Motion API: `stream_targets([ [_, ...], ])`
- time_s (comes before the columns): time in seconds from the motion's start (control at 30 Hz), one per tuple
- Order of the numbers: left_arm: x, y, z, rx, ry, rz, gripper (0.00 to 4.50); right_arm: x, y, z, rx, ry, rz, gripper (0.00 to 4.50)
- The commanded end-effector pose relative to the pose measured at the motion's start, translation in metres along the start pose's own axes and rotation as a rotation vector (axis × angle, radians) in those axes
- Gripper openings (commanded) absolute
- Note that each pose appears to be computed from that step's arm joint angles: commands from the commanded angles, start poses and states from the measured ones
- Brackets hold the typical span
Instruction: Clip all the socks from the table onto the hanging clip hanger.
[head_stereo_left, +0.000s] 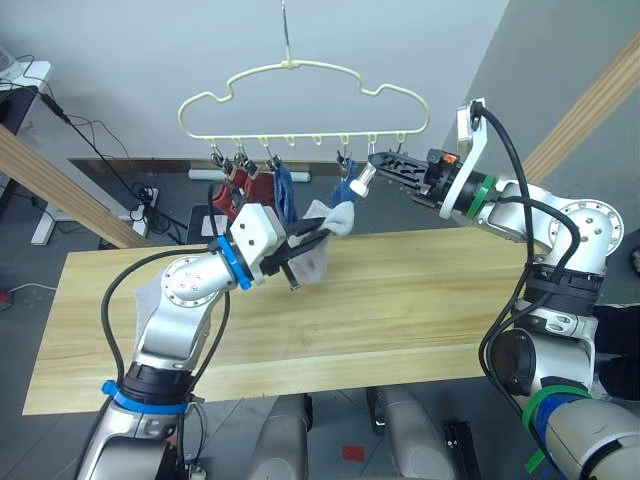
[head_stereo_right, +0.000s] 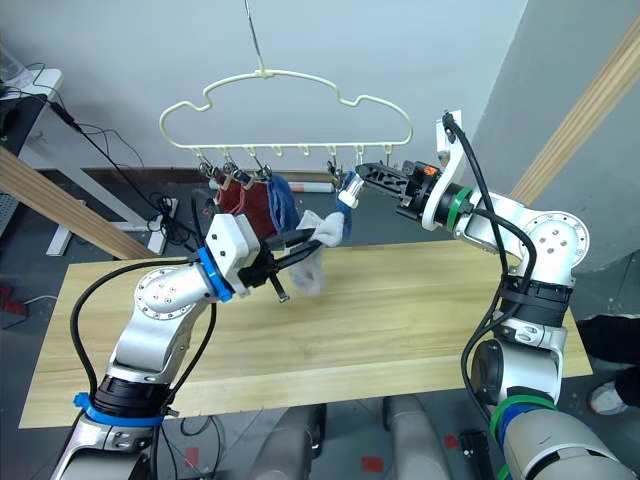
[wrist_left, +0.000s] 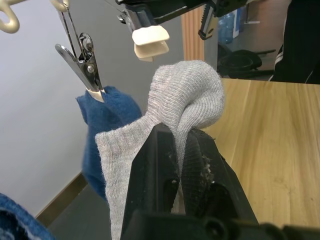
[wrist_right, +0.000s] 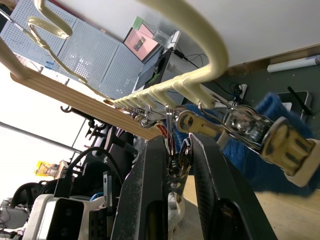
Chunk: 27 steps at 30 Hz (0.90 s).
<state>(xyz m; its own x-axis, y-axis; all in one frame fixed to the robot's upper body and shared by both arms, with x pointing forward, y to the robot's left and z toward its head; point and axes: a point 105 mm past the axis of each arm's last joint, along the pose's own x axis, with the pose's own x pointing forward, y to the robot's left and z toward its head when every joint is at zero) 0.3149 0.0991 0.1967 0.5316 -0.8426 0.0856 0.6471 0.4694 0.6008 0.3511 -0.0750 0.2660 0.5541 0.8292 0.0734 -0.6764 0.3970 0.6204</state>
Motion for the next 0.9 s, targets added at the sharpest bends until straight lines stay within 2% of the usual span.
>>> stream_targets([
  [0.03,0.000,0.006,0.013,0.021,-0.040,0.022,0.29,-0.002,0.010,0.007,-0.023,-0.021,0.033,0.65],
  [0.57,0.008,0.011,0.016,0.030,-0.055,0.042,0.29,-0.001,0.013,0.001,-0.021,0.000,0.041,0.65],
  [0.7,0.009,0.007,0.008,0.051,-0.018,0.022,0.29,0.000,0.017,0.000,-0.014,0.003,0.058,0.65],
  [0.9,0.013,0.008,0.008,0.074,-0.015,0.033,0.29,0.000,0.018,-0.002,-0.006,0.009,0.059,0.65],
])
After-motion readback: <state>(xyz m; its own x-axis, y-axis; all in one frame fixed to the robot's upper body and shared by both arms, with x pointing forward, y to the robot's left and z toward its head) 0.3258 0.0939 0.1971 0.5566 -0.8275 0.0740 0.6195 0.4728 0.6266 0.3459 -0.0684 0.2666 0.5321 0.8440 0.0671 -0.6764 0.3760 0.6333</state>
